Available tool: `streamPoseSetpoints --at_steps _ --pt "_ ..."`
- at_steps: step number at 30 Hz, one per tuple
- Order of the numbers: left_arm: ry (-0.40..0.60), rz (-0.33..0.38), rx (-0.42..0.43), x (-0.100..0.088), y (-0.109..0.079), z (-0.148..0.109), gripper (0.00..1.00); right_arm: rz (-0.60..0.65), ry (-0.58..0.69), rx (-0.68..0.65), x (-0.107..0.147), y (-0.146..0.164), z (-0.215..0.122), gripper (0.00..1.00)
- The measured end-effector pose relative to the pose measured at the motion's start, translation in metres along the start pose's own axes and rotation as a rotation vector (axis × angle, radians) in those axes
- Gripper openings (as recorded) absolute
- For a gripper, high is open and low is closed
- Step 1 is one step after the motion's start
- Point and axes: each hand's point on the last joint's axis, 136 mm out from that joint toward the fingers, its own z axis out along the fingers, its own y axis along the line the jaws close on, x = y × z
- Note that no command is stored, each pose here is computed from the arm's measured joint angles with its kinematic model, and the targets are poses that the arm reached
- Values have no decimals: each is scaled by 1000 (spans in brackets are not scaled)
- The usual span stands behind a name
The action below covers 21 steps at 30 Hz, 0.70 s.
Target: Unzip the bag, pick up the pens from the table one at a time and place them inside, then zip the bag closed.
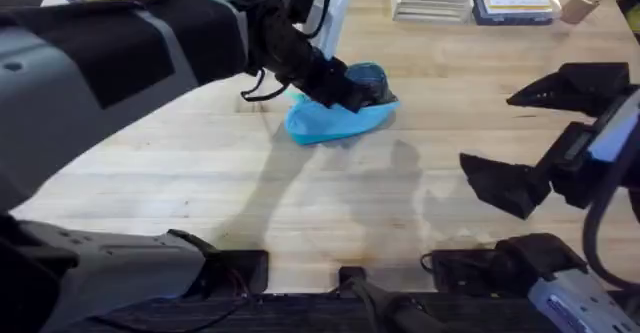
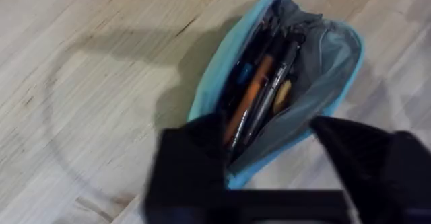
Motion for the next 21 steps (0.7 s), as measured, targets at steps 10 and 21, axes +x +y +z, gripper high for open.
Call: streamPoseSetpoints --at_steps 10,21 --pt "-9 5 4 -2 -1 0 994 0 0 0 0 0 0 997" --pt "-124 48 -20 -37 -3 -21 995 0 0 0 0 0 0 997"
